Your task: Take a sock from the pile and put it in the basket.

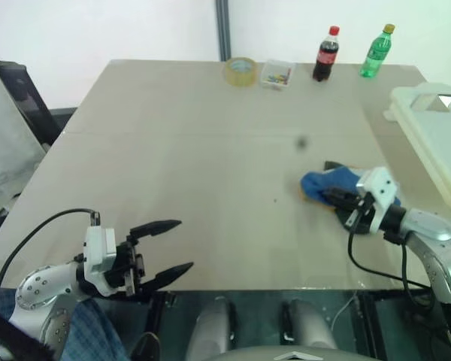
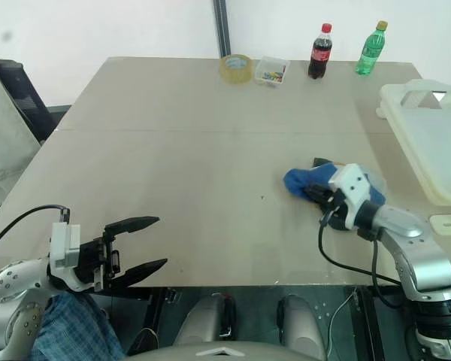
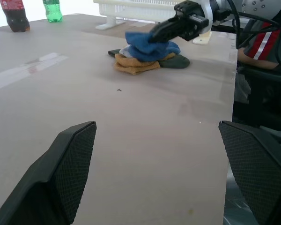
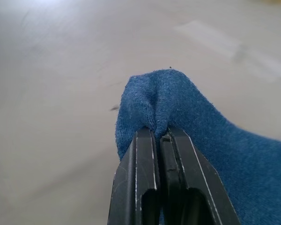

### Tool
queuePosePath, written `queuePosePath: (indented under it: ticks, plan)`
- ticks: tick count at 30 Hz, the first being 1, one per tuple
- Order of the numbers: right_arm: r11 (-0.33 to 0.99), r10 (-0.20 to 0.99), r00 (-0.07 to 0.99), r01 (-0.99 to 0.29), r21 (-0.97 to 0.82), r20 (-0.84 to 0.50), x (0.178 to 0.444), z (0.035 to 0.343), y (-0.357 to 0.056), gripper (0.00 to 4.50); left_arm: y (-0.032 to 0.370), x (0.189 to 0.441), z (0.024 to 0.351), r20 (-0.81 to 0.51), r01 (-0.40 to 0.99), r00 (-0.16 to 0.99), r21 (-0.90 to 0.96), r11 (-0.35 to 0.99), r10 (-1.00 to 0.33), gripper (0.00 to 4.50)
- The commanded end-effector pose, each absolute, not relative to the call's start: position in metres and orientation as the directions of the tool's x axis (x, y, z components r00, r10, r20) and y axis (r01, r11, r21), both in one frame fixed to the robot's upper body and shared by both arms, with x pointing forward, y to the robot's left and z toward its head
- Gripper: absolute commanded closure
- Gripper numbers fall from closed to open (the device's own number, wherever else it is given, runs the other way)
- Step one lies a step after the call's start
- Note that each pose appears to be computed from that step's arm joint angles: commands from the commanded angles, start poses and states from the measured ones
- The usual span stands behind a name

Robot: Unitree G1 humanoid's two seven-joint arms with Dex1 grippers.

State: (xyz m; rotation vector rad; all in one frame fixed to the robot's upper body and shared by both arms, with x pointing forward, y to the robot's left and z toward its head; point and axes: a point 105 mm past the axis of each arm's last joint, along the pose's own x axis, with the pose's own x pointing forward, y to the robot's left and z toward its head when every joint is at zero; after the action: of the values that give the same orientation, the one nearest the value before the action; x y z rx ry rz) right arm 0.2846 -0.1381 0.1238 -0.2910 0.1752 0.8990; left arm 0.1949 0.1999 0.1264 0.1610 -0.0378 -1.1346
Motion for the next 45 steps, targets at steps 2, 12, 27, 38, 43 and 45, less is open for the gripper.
queuePosePath:
  ticks: [2,12,27,38,43,45]
  plan:
    - [0.445,0.831,0.43,-0.895,-0.043,-0.352,0.275,0.108,-0.083,4.41,0.193,0.196,0.132,-0.033,0.904,0.401,0.176,0.389,-0.916,0.0]
    - [0.302,0.919,0.262,-0.948,0.098,-0.294,0.281,0.13,0.007,2.02,0.191,0.196,0.132,-0.033,0.906,0.397,0.176,0.386,-0.917,0.0]
    - [0.611,0.733,0.528,-0.788,0.075,-0.428,0.306,0.113,-0.106,1.13,0.189,0.196,0.129,-0.03,0.905,0.402,0.165,0.392,-0.915,0.0]
    - [0.559,0.776,0.456,-0.817,0.14,-0.436,0.295,0.1,-0.089,3.9,0.19,0.198,0.129,-0.036,0.907,0.397,0.168,0.386,-0.917,0.0]
    - [0.488,0.806,0.38,-0.86,0.149,-0.454,0.279,0.098,-0.078,4.47,0.189,0.198,0.129,-0.035,0.908,0.397,0.164,0.387,-0.917,0.0]
    - [0.451,0.817,0.343,-0.881,0.143,-0.464,0.272,0.096,-0.072,4.47,0.188,0.198,0.128,-0.034,0.908,0.396,0.162,0.386,-0.918,0.0]
